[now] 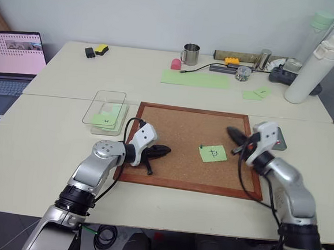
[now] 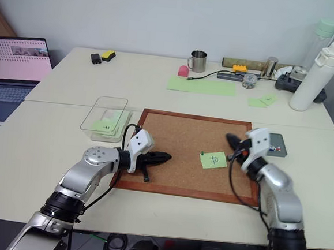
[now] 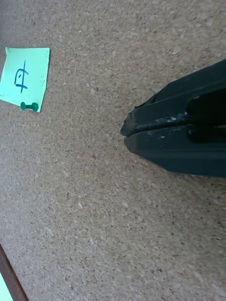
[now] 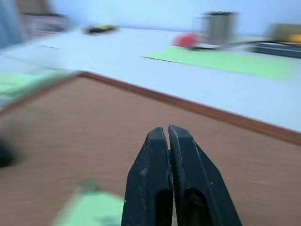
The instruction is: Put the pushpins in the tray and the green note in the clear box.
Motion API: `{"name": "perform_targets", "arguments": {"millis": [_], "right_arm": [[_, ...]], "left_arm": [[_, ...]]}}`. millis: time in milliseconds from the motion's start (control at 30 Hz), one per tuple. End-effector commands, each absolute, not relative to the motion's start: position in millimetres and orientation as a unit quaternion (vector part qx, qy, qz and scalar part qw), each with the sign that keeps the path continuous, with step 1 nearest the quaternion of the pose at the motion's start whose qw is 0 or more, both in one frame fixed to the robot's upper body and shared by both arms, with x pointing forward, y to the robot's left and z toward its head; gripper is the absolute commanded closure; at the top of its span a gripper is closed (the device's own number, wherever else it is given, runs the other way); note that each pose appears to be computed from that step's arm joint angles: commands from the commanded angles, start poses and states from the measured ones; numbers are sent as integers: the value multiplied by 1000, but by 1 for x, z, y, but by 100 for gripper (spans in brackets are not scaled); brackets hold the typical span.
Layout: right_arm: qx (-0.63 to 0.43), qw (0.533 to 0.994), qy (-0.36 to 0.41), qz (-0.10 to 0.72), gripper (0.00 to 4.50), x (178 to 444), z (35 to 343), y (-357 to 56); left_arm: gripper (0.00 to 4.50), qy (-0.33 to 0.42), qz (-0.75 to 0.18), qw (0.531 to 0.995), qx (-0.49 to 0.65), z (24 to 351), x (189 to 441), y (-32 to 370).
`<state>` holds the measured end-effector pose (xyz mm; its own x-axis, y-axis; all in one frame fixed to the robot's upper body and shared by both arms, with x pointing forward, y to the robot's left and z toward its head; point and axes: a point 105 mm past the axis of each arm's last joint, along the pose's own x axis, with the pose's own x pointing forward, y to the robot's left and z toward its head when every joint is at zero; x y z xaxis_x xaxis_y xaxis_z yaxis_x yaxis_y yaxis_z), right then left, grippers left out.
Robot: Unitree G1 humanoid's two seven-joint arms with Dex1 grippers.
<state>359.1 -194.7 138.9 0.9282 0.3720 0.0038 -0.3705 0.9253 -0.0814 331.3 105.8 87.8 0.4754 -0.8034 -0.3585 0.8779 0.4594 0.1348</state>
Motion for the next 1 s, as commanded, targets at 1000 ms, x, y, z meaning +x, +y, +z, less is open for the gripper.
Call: {"name": "perform_targets", "arguments": {"millis": [1000], "right_arm": [[19, 999, 11, 46, 314, 395, 136, -286]], "left_arm": [[450, 131, -492, 846, 161, 86, 329, 110]]}}
